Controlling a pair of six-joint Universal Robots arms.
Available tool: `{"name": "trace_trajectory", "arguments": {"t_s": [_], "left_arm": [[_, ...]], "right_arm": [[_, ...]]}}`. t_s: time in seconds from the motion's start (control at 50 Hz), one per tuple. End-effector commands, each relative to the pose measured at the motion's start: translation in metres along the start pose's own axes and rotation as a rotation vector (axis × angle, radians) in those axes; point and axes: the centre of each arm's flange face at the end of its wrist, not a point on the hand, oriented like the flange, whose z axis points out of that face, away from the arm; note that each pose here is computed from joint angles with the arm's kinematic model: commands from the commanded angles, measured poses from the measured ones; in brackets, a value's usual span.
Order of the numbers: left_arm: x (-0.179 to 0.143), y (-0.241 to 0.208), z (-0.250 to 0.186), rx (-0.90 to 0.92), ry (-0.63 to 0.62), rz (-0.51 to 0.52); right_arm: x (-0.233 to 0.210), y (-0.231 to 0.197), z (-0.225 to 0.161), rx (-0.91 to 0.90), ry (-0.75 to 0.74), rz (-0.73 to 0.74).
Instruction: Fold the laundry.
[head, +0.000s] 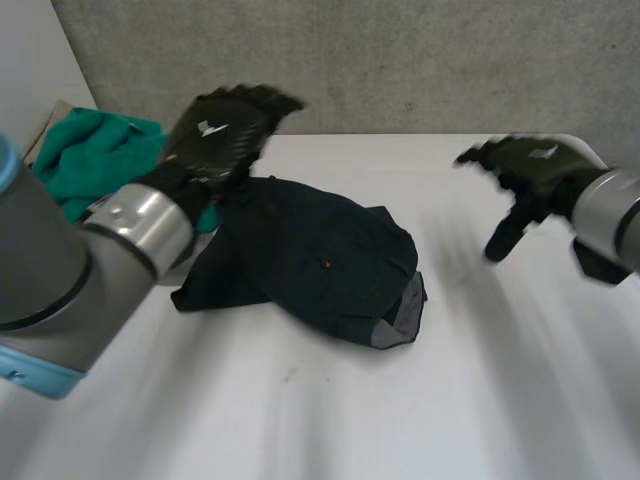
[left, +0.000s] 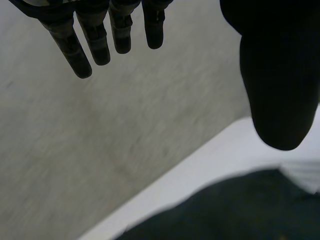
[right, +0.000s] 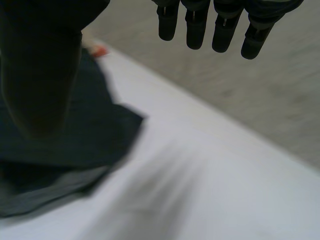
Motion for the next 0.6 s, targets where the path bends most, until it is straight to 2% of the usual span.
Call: {"name": "trace_trajectory", "arguments": {"t_s": [0.02, 0.14, 0.18, 0.28, 0.36, 0.44, 0.56, 0.6], "left_arm": [[-0.040, 0.078, -0.003, -0.215, -0.104, 0.039], [-0.065, 0.125, 0.030, -0.245, -0.096, 0.241], [-0.065, 0.136, 0.039, -0.251, -0.065, 0.267], [-0.058, 0.171, 0.052, -0.311, 0.033, 0.246], [-0.052, 0.175, 0.049, -0.360, 0.060, 0.230], [-0.047, 0.173, 0.050, -0.353, 0.068, 0.223], [-0.034, 0.161, 0.051, -0.319, 0.086, 0.237], [-0.030, 0.135, 0.049, -0.272, 0.073, 0.255]], "right_arm": [[-0.072, 0.039, 0.008, -0.158, -0.211, 0.102], [-0.116, 0.069, 0.012, -0.095, -0.247, 0.118], [-0.124, 0.073, 0.013, -0.055, -0.231, 0.103], [-0.151, 0.091, 0.019, 0.020, -0.194, 0.023], [-0.154, 0.104, 0.031, 0.016, -0.149, -0.070], [-0.155, 0.114, 0.041, -0.004, -0.124, -0.151], [-0.152, 0.110, 0.042, 0.003, -0.108, -0.171], [-0.148, 0.098, 0.037, 0.034, -0.103, -0.161]]}}
